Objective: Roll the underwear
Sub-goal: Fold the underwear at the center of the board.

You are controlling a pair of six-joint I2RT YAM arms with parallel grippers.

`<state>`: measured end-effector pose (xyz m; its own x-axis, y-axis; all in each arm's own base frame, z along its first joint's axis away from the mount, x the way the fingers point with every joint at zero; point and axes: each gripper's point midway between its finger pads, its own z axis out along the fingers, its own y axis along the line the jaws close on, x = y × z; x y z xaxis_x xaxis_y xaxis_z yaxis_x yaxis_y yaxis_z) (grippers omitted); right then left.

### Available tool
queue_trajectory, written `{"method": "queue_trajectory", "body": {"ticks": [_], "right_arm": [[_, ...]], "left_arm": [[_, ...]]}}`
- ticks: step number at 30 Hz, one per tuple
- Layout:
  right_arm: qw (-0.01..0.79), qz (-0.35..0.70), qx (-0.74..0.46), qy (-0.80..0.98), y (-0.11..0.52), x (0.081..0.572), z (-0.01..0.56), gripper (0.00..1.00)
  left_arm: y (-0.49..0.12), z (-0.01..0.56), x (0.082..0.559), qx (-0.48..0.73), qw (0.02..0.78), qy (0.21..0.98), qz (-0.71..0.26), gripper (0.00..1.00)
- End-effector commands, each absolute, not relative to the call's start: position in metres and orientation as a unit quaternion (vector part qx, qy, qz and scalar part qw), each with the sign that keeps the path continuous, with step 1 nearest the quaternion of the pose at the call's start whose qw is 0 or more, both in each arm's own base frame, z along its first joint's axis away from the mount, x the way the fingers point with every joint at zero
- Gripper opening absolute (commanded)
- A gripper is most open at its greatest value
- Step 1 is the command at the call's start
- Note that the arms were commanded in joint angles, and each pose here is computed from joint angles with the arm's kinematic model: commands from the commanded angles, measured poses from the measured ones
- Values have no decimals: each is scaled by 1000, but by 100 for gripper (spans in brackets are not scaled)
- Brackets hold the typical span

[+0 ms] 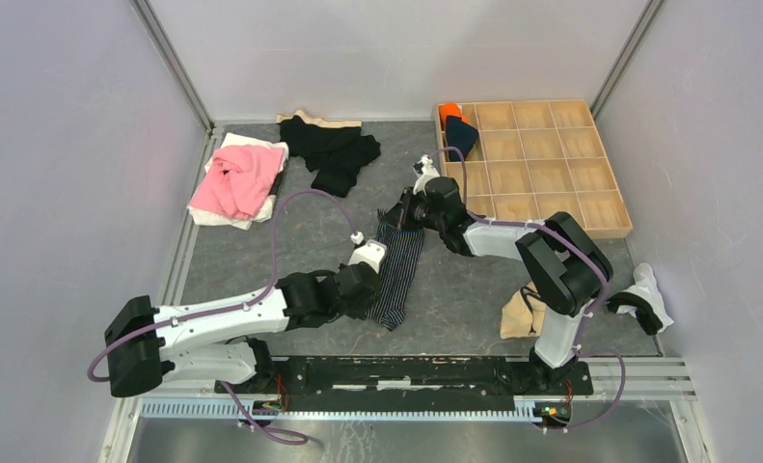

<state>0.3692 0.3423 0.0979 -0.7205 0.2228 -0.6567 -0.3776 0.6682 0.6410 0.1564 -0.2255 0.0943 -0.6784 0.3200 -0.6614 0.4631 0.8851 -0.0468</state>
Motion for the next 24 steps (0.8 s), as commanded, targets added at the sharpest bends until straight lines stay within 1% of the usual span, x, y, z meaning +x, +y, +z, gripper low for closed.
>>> {"method": "queue_trajectory", "body": {"ticks": [1,8,13,17,24], "right_arm": [[392,464,-33,794,342,370,121,0],[401,485,-22,777,331,366,122,0],[415,508,-31,754,334,371,140,0],[427,528,-34,733,339,374,156,0],[429,512,-35,744,329,365,137,0]], "left_arm": [[-243,112,161,238,371,892,-103,2],[-250,109,161,248,371,891,-84,2],[-223,115,174,204,395,895,-17,2],[-209,128,182,175,419,891,6,2],[-191,138,190,158,436,884,60,2]]}}
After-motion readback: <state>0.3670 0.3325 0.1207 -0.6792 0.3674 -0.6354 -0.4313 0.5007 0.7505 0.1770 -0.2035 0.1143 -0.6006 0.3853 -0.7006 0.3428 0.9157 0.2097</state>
